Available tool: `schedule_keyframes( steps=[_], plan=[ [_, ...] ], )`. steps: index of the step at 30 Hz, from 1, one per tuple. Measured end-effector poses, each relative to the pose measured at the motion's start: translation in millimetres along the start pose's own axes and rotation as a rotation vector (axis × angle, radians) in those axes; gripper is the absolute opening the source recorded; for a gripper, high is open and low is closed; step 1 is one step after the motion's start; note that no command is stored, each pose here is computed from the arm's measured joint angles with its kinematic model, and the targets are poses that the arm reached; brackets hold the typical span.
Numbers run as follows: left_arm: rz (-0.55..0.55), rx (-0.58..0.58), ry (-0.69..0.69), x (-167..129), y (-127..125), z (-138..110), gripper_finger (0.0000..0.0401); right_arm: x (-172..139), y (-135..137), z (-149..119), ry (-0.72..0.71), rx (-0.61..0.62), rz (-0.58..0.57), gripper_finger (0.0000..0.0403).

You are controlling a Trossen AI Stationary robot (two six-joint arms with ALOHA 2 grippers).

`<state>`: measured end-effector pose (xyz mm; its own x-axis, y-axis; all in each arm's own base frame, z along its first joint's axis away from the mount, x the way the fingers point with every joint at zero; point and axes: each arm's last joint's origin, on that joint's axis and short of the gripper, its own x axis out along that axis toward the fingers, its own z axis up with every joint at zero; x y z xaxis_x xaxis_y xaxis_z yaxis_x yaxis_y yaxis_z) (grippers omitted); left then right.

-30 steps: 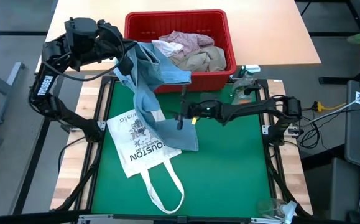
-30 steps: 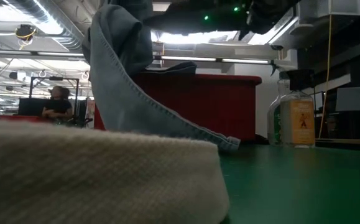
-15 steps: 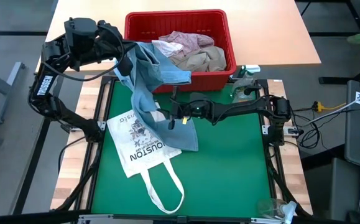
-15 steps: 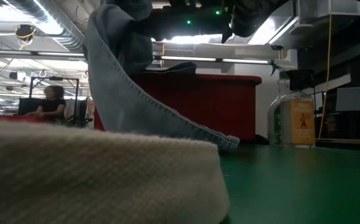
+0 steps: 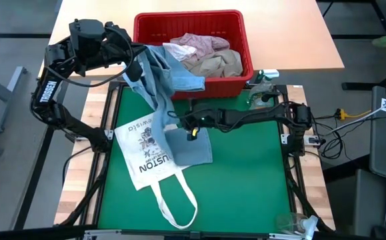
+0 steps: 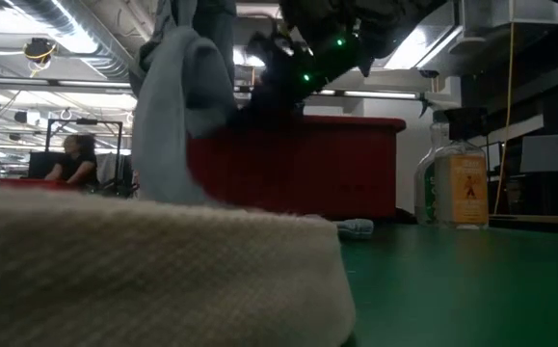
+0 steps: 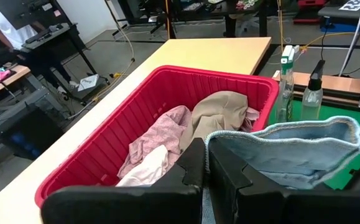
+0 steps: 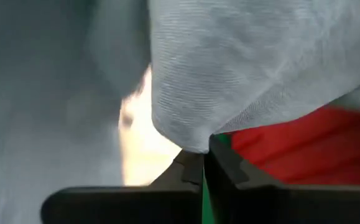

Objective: Fold laundry
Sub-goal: Remove the light blue pants from the red bin

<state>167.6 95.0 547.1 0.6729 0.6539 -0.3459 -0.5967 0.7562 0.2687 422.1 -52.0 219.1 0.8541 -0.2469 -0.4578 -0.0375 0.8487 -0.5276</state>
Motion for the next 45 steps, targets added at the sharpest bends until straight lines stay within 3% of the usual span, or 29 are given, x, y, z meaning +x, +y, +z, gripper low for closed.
schedule_keyframes(
  steps=[6, 12, 19, 25, 33, 45],
  plan=[
    [0.007, -0.002, 0.002, 0, 1, 0, 0.0004, -1, 9, -13, 0.127, -0.023, 0.099, 0.0004],
    [0.021, -0.007, 0.002, 1, 4, 0, 0.0004, -1, 9, -13, 0.118, -0.025, 0.106, 0.0025],
    [0.022, -0.007, 0.002, 1, 4, 0, 0.0004, -1, 7, -9, 0.082, -0.016, 0.082, 0.0106],
    [0.020, -0.005, 0.010, 0, 4, -1, 0.0004, -3, 1, -8, 0.163, -0.027, -0.050, 0.0186],
    [0.000, 0.000, 0.033, 0, 3, -4, 0.0004, -17, -30, 27, 0.286, -0.048, -0.212, 0.0211],
    [-0.011, -0.010, 0.083, 0, 2, -9, 0.0004, -49, -79, 93, 0.146, 0.018, -0.357, 0.0211]
  ],
)
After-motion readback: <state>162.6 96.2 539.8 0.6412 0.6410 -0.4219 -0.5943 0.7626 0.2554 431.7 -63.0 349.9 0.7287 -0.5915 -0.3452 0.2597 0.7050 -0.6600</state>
